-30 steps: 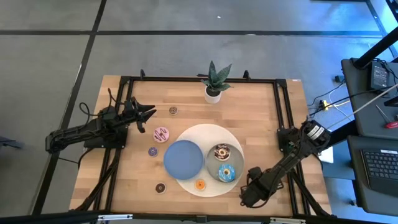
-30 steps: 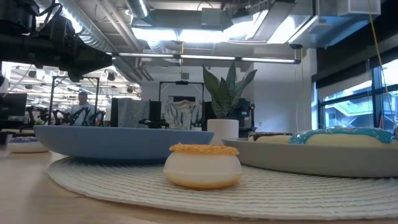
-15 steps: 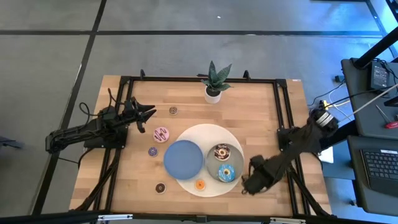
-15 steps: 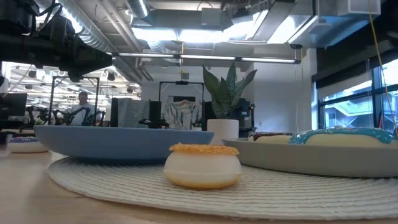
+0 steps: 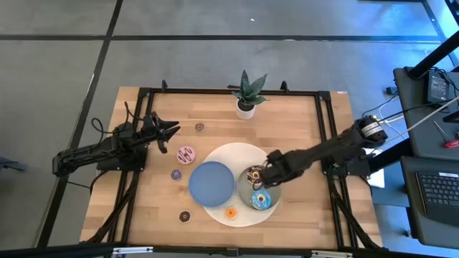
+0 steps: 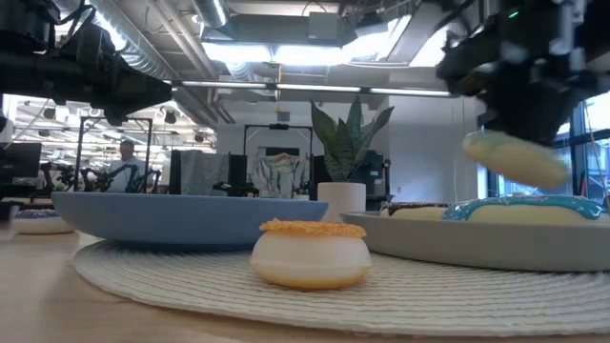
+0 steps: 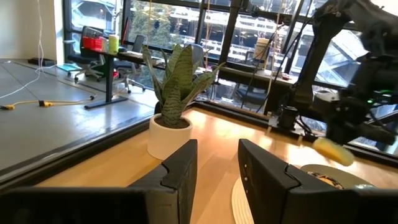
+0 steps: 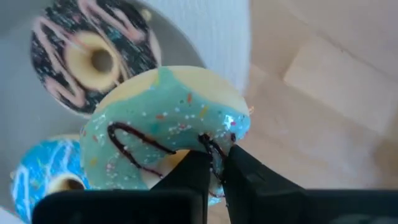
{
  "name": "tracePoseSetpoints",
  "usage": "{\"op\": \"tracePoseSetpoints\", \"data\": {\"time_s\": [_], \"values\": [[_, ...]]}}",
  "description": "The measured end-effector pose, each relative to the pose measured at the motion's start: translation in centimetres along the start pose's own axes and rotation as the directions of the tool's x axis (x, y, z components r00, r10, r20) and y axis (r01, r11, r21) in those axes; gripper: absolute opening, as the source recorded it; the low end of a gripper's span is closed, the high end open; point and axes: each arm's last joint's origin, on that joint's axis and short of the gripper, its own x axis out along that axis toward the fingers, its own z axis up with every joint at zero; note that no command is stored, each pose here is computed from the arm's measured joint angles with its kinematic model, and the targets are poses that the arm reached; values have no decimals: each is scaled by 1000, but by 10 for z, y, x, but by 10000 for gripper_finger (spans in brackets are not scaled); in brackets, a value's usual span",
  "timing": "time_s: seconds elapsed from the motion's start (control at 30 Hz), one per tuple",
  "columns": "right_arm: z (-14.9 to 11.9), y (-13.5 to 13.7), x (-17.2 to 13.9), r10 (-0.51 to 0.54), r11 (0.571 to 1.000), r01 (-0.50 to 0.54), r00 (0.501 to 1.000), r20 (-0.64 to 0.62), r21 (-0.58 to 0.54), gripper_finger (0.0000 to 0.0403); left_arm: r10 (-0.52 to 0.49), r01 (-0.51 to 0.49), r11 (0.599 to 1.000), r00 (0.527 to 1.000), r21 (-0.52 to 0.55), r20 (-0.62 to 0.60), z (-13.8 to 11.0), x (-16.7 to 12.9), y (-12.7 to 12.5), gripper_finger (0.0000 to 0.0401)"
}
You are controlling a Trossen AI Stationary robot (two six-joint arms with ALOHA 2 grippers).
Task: Pick & Place donuts
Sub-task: Put the big green donut on the gray plate
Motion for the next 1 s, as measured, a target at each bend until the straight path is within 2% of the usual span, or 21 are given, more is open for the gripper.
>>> {"op": "tracePoseSetpoints", "data": {"time_s": [0.13, 0.33, 0.47, 1.0], "values": [[6, 3, 12, -40, 998, 39, 999, -15, -44, 36, -21, 21, 1000, 1000, 0, -4, 0, 0, -1, 112], [6, 15, 26, 4, 998, -8, 998, -58, -68, 35, -24, 24, 1000, 1000, 0, -5, 0, 0, -1, 111], [1, 19, 33, -5, 997, -3, 994, -106, -77, 36, -23, 23, 1000, 1000, 0, -5, 0, 0, -1, 112], [-7, 22, 37, -6, 995, -8, 990, -140, -100, 46, -24, 24, 1000, 1000, 0, -4, 0, 0, -1, 113]]}}
